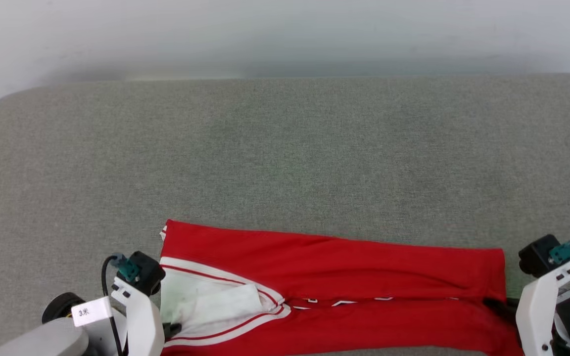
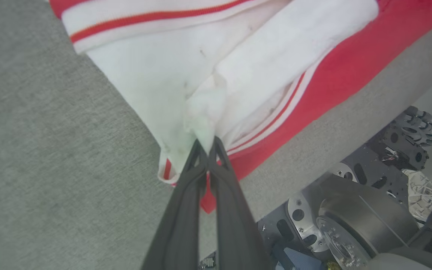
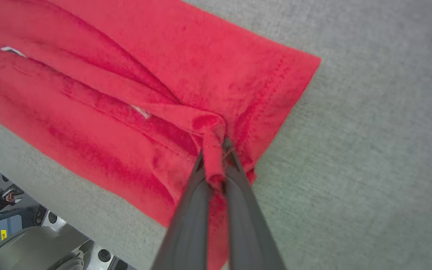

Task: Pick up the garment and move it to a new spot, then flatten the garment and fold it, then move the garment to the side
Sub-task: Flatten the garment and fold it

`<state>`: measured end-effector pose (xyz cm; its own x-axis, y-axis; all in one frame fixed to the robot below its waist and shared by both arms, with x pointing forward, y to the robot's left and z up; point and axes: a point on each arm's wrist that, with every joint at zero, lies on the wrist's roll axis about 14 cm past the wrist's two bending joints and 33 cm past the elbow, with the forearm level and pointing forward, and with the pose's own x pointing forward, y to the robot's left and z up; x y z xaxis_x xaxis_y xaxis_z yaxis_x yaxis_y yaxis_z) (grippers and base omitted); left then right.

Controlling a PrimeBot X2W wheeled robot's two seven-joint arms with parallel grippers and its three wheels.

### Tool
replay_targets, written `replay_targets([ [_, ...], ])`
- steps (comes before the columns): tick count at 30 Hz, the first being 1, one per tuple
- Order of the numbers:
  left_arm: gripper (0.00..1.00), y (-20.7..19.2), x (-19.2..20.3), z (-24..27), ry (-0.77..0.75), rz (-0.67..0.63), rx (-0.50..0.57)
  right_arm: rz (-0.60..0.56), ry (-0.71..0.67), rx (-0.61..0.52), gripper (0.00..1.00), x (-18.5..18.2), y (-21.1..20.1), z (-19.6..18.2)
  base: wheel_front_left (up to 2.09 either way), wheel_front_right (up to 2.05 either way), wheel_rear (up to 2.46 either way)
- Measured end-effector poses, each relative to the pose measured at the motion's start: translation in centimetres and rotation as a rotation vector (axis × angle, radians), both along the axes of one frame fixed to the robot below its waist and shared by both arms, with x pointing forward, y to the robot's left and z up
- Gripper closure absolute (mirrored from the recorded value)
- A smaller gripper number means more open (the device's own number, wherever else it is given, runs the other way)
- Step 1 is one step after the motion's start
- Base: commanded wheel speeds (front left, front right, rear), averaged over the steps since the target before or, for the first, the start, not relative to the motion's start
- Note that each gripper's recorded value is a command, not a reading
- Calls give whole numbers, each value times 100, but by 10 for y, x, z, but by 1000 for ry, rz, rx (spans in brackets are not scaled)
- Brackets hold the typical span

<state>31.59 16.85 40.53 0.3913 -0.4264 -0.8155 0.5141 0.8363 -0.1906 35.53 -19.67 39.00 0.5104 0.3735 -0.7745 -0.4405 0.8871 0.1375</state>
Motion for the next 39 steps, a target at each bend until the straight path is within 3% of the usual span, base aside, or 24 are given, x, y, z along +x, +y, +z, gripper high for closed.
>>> replay_targets([
  [6,100,2,-4,-17,26,32,-7,-18,34,5,100,-9,0,-14,0,0,0],
  [7,67,2,0,-15,7,43,-15,-22,28,11,24,-9,1,-13,0,0,0],
  [8,0,2,4,-12,-23,50,-18,-21,20,11,0,-9,1,-12,0,0,0],
  [16,0,6,46,44,-416,170,-78,-32,-224,50,0,16,-7,47,0,0,0],
  [23,0,28,69,85,-750,342,-80,-198,-319,115,0,33,-41,77,0,0,0],
  [27,0,38,76,94,-845,443,-63,-319,-250,149,0,31,-62,64,0,0,0],
  [32,0,44,87,108,-948,535,-49,-419,-92,245,0,25,-60,37,0,0,0],
  [39,0,61,82,111,-1043,637,-13,-440,169,347,0,10,-30,-3,0,0,0],
])
